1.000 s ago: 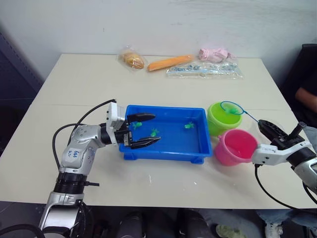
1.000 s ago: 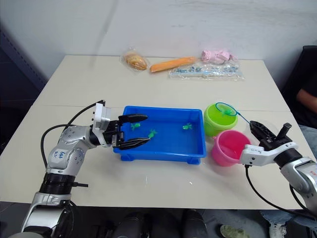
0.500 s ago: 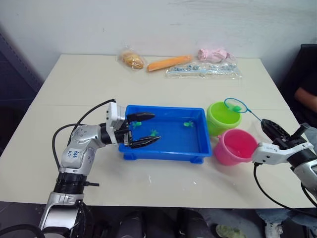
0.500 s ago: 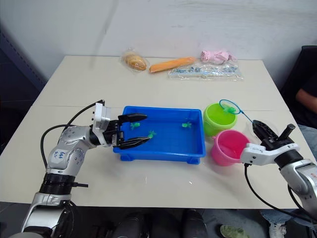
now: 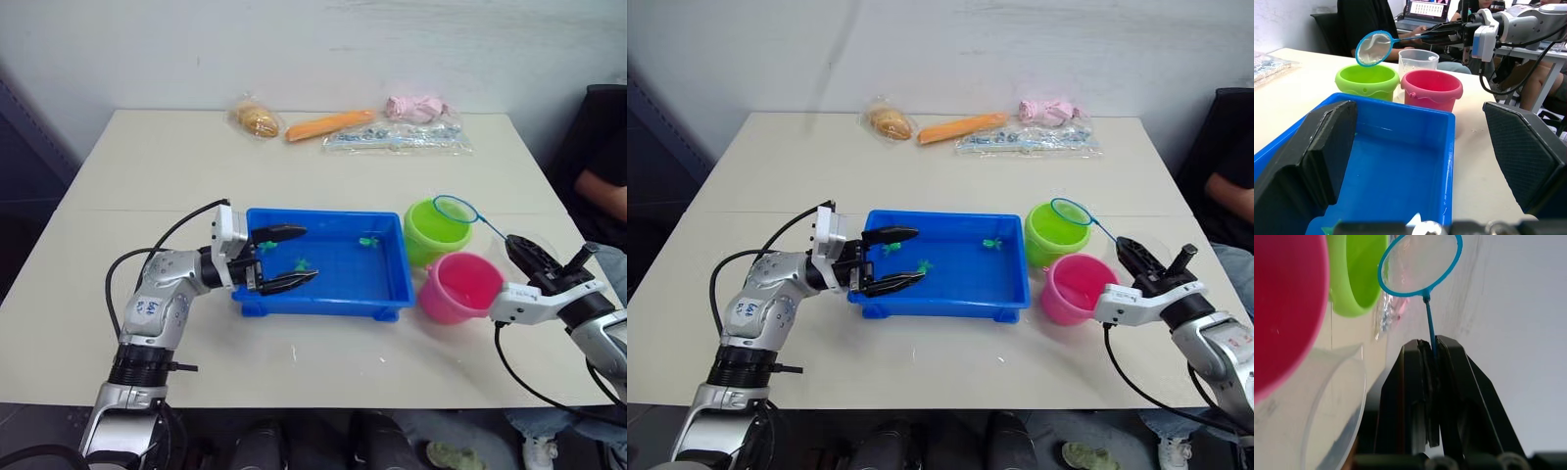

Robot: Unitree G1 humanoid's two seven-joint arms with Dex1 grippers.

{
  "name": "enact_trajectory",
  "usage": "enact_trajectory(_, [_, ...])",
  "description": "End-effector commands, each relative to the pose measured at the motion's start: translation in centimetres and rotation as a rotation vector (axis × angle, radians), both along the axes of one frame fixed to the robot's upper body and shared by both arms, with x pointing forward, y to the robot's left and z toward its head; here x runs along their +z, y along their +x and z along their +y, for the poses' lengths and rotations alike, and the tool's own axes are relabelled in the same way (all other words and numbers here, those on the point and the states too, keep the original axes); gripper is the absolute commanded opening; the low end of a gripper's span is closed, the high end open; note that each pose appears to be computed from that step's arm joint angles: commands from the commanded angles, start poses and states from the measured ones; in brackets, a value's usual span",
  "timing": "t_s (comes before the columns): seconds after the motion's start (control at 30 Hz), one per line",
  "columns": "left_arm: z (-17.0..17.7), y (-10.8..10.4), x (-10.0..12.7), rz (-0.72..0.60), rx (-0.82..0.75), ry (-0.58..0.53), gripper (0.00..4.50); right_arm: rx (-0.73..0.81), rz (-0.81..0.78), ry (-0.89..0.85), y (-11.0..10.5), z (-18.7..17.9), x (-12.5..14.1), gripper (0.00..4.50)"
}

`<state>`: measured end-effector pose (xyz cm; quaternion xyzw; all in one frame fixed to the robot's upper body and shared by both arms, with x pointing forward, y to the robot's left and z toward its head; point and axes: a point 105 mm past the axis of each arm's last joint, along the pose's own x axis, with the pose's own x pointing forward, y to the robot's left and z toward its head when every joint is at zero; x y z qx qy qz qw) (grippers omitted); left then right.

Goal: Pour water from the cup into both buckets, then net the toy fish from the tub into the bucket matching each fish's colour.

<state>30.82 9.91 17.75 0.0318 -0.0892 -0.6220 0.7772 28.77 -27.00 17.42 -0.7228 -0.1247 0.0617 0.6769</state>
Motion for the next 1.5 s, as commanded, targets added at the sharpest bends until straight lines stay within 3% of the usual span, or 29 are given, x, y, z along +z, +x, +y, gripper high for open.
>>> enact_trajectory(0.03, [0.7,-0.5,0.8,-0.047,0.006,-0.008,4.43,0.058,-0.036,0.274,-0.6,0.6,3.9,0.0])
enact_trajectory(0.13, [1.4,-0.6,0.5,-0.041,0.018,0.011,4.43,0.184,0.126,0.584,-0.9,2.7,4.5,0.0])
enact_trajectory(0.23, [2.5,-0.8,0.4,-0.035,0.029,0.035,4.43,0.341,0.46,1.012,-1.7,6.4,4.7,0.0])
enact_trajectory(0.33, [3.2,-1.0,0.3,-0.032,0.028,0.066,4.43,0.377,0.741,1.195,-2.4,9.4,4.3,0.0])
enact_trajectory(0.43, [3.8,-1.1,0.4,-0.04,0.029,0.084,4.43,0.328,0.958,1.334,-2.7,11.5,3.4,0.0])
enact_trajectory(0.57, [4.5,-1.1,0.7,-0.063,0.034,0.096,4.43,0.091,1.24,1.414,-3.2,13.2,-0.8,0.0])
enact_trajectory(0.7, [4.6,-1.2,0.8,-0.073,0.037,0.094,4.43,-0.104,1.283,1.492,-2.3,13.2,-2.8,0.0])
enact_trajectory(0.83, [4.6,-1.4,0.8,-0.074,0.042,0.089,4.43,-0.183,1.336,1.553,-2.0,13.6,-3.2,0.0])
enact_trajectory(1.0, [4.5,-1.6,0.7,-0.07,0.047,0.086,4.43,-0.289,1.279,1.63,-0.2,13.3,-3.7,0.0])
enact_trajectory(1.5, [4.4,-1.7,0.9,-0.062,0.053,0.082,4.43,-0.359,1.1,1.723,3.1,13.0,-3.7,0.0])
